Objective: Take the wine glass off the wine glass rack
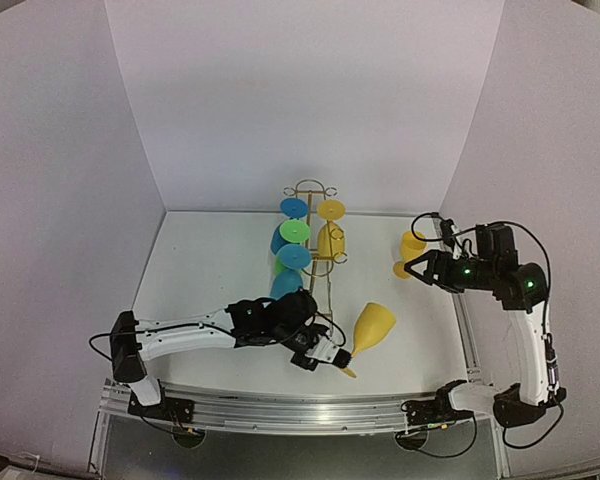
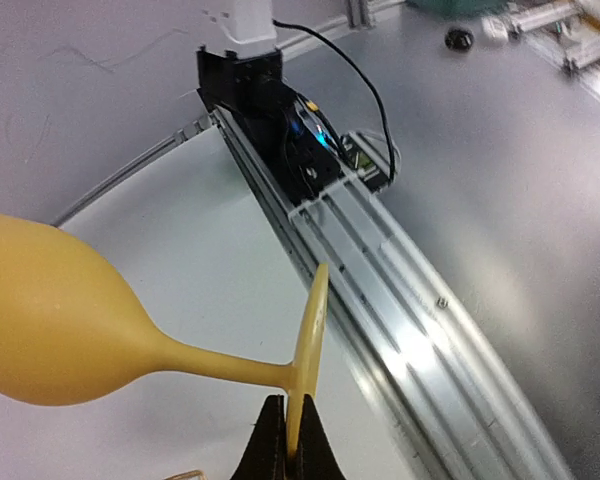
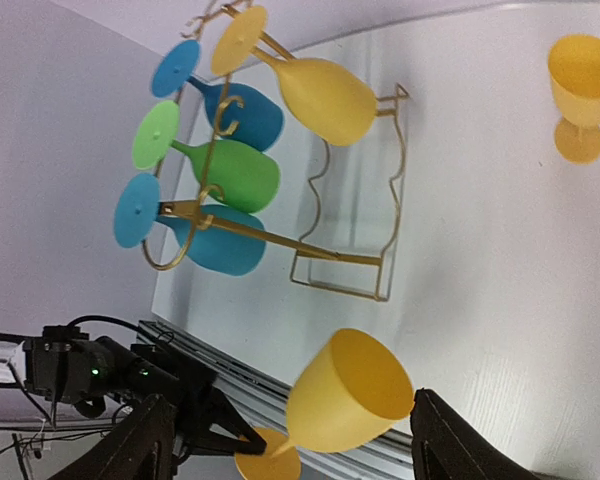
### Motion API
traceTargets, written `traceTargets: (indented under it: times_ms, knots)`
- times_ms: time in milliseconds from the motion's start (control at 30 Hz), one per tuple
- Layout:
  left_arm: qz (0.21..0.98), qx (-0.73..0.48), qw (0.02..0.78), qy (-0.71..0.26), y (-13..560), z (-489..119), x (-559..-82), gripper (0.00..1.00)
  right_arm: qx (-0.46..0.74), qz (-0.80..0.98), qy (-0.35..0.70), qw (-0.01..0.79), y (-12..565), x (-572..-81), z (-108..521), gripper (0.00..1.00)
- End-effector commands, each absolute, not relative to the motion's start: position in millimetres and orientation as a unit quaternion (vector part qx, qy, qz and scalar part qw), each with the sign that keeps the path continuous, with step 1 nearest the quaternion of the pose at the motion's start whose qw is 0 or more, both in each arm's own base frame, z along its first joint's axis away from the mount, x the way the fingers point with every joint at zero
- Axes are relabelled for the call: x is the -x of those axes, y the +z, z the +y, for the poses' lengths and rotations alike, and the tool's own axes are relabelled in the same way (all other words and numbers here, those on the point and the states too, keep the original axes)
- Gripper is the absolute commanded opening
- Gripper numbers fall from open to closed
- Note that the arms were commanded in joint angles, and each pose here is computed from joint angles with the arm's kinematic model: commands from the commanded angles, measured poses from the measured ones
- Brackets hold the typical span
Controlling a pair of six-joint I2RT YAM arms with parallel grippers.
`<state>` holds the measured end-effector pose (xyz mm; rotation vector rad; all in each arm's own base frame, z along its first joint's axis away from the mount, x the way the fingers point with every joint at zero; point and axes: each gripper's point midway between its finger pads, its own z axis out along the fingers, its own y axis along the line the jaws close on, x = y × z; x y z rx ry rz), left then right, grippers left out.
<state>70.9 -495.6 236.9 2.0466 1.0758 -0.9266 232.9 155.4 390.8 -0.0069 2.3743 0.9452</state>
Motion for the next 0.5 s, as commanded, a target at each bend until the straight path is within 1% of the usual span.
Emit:
traceTargets:
  times_ms: [0, 33, 67, 133, 167, 300, 367, 467]
  knots:
    - [0.152, -0.816, 0.529, -0.178, 256.2, -492.3, -94.8, 0.00, -0.055, 0.939, 0.292, 0.173, 329.9, -231.5, 146.0, 0.69]
    - [0.122, -0.817, 0.543, -0.153, 236.7, -487.8, -94.6, 0.00, -0.050, 0.938, 0.303, 0.162, 329.0, -229.8, 150.6, 0.66]
    - [0.088, -0.799, 0.582, -0.120, 238.9, -491.6, -98.3, 0.00, -0.046, 0.936, 0.310, 0.157, 329.5, -229.3, 153.5, 0.64]
    - [0.064, -0.779, 0.618, -0.081, 227.4, -493.1, -103.4, 0.00, -0.033, 0.931, 0.330, 0.151, 334.6, -225.0, 159.6, 0.62]
    - [0.055, -0.762, 0.642, -0.060, 231.2, -495.8, -107.2, 0.00, -0.023, 0.928, 0.342, 0.148, 337.3, -221.9, 163.5, 0.61]
    - [0.049, -0.725, 0.687, -0.012, 225.1, -504.9, -117.8, 0.00, -0.007, 0.917, 0.380, 0.119, 336.6, -209.2, 174.9, 0.56]
    - [0.049, -0.704, 0.709, 0.005, 231.6, -509.9, -122.0, 0.00, -0.009, 0.919, 0.380, 0.109, 330.3, -206.1, 174.5, 0.55]
    - [0.048, -0.691, 0.721, 0.019, 230.8, -514.6, -125.1, 0.00, -0.014, 0.923, 0.374, 0.089, 313.9, -201.8, 174.3, 0.55]
